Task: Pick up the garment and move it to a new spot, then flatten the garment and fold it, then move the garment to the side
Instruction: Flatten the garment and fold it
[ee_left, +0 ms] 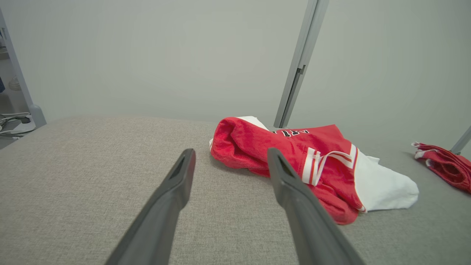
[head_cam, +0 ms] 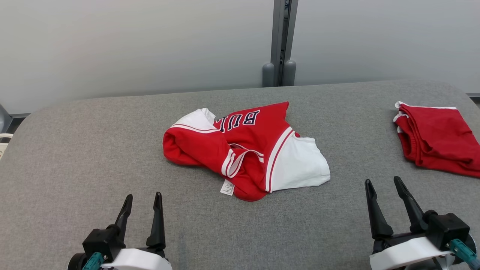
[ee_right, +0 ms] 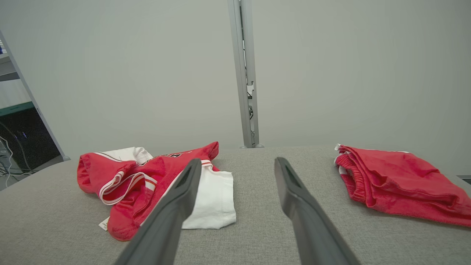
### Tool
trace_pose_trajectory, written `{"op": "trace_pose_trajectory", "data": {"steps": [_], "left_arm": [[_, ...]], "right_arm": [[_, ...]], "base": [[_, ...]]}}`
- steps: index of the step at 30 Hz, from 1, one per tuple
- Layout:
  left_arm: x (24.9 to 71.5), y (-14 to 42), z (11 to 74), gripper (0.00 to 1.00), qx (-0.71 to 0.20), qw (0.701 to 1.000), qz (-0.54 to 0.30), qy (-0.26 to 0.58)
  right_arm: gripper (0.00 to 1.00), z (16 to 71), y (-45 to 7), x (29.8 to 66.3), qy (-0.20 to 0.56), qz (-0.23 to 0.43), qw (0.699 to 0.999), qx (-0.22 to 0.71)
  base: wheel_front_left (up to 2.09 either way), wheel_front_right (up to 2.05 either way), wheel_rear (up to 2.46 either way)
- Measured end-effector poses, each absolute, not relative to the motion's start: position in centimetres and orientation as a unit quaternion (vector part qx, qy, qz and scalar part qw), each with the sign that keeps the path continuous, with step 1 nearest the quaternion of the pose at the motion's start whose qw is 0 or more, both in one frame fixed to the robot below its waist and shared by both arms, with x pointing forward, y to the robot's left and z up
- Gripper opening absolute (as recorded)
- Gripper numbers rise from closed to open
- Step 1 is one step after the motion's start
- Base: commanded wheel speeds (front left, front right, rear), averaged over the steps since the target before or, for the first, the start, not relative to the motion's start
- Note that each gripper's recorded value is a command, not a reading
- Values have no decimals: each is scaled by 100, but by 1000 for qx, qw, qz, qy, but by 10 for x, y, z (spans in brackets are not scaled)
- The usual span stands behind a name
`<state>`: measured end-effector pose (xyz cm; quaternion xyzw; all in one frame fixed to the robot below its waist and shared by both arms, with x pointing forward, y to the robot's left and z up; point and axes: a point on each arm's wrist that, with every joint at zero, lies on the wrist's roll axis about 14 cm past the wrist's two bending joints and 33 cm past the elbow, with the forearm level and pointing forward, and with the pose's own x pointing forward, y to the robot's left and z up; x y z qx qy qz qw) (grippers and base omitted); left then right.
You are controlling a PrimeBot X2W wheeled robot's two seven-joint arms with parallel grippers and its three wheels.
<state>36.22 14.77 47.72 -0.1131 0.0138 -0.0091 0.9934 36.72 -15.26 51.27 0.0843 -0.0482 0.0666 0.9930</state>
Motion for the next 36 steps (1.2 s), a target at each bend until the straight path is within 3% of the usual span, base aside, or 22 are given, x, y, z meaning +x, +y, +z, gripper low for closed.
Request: {"op": "trace_pose_trajectory", "data": {"steps": [18,36], "left_arm": [[367,142,475,100,-109,994,-22,18],[390,88,478,100,-99,989,-111,18]], "right_arm": [[100,510,-155,368,-45,63,994,82],[100,486,-163,375,-6,49,996,79]], "base": [[0,0,0],[0,0,0]]}}
